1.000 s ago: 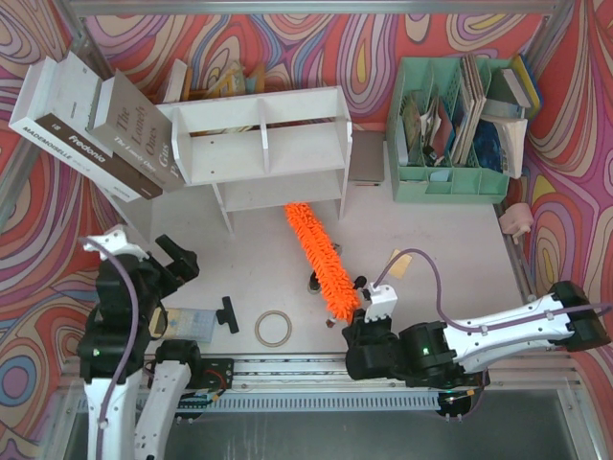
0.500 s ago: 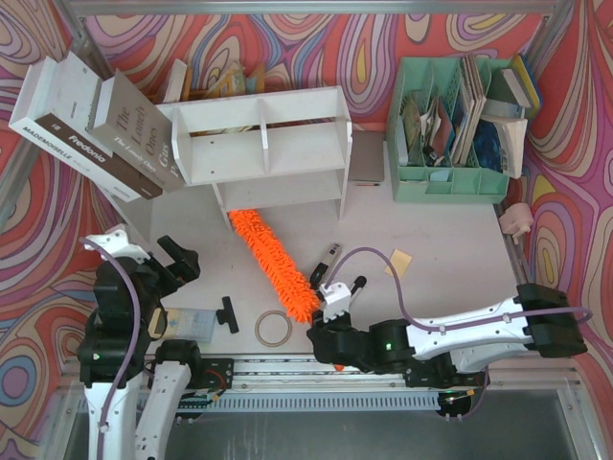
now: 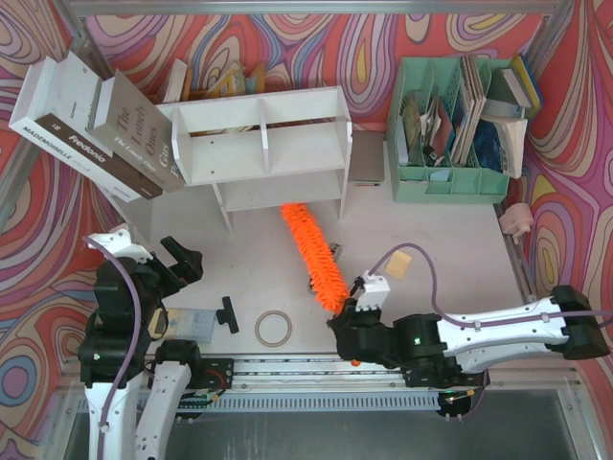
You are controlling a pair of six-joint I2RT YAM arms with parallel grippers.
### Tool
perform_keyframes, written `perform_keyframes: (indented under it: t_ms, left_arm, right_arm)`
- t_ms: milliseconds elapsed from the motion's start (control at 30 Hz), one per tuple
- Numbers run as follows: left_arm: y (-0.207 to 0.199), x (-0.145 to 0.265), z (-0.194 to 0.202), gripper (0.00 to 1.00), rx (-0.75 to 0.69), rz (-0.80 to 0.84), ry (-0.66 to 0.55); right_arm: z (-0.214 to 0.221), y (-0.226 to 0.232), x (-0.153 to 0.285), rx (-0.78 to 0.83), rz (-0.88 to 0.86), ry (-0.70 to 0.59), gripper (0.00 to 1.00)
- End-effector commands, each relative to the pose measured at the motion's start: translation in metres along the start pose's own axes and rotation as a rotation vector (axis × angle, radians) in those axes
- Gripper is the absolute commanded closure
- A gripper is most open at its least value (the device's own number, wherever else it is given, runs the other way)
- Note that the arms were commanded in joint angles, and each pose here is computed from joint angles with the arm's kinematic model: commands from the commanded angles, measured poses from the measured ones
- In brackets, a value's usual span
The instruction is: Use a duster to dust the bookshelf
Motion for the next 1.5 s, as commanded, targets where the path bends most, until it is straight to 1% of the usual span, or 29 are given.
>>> perform_keyframes:
  t_ms: [0, 67, 133, 233, 333, 400, 533, 600, 667, 733, 800, 900, 967, 1067, 1200, 1300, 1467]
  left_arm:
    - [0.001, -0.002, -0.001, 0.02, -0.011, 0.009, -0.021]
    - [0.001, -0.002, -0.002, 0.02, -0.009, 0.005, -0.025]
    - [0.001, -0.001, -0.002, 0.02, -0.009, 0.008, -0.027]
    - [0.001, -0.001, -0.002, 0.02, -0.010, 0.009, -0.026]
    - [0.001, -0.001, -0.002, 0.02, -0.010, 0.011, -0.029]
    - [0.001, 0.000, -0.002, 0.02, -0.010, 0.012, -0.032]
    - [0.001, 0.000, -0.002, 0.02, -0.011, 0.016, -0.034]
    - [0.001, 0.000, -0.002, 0.02, -0.013, 0.017, -0.035]
    - [0.001, 0.000, -0.002, 0.02, -0.012, 0.015, -0.032]
    - [0.001, -0.001, -0.002, 0.02, -0.012, 0.014, -0.029]
    - [0.001, -0.001, -0.002, 0.02, -0.012, 0.013, -0.030]
    - [0.002, -0.001, -0.002, 0.02, -0.009, 0.007, -0.035]
    - [0.002, -0.001, -0.002, 0.02, -0.010, 0.001, -0.034]
    - [0.002, -0.003, -0.002, 0.02, -0.011, 0.000, -0.026]
    - [0.002, -0.003, -0.002, 0.02, -0.009, -0.003, -0.028]
    - [0.003, -0.002, -0.002, 0.02, -0.009, -0.006, -0.031]
    - [0.003, -0.002, -0.003, 0.02, -0.008, -0.007, -0.032]
  right_arm:
    - [-0.006, -0.055, 0.006, -0.144, 0.226, -0.110, 1.00]
    - [-0.005, -0.057, 0.007, -0.141, 0.232, -0.110, 1.00]
    - [-0.008, -0.046, 0.003, -0.122, 0.181, -0.118, 1.00]
    - [-0.016, -0.013, -0.004, -0.068, 0.043, -0.141, 1.00]
    - [-0.022, 0.023, -0.010, 0.037, -0.086, -0.152, 1.00]
    - [-0.021, 0.044, -0.015, 0.109, -0.144, -0.137, 1.00]
    - [-0.017, 0.077, -0.022, 0.190, -0.264, -0.120, 1.00]
    - [-0.014, 0.087, -0.026, 0.217, -0.281, -0.107, 1.00]
    - [-0.012, 0.088, -0.030, 0.229, -0.267, -0.096, 1.00]
    - [-0.011, 0.082, -0.032, 0.203, -0.223, -0.093, 1.00]
    - [-0.012, 0.066, -0.032, 0.169, -0.141, -0.100, 1.00]
    - [-0.014, 0.032, -0.028, 0.161, 0.017, -0.104, 1.00]
    - [-0.018, 0.012, -0.022, 0.121, 0.103, -0.127, 1.00]
    - [-0.020, -0.016, -0.012, 0.030, 0.176, -0.155, 1.00]
    - [-0.017, -0.044, -0.003, -0.030, 0.256, -0.165, 1.00]
    - [-0.017, -0.047, -0.003, -0.040, 0.270, -0.166, 1.00]
    - [-0.018, -0.014, -0.014, 0.014, 0.159, -0.159, 1.00]
Point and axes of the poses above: each gripper's point midway between its finger pads, its own x axis back along the fingers, its own y axis along the line the jaws close on, z = x × y, the point moved 4 cm from there along x, back along the fingers, and after that the axes turned 14 degrees about x, right-handed, at the moved point
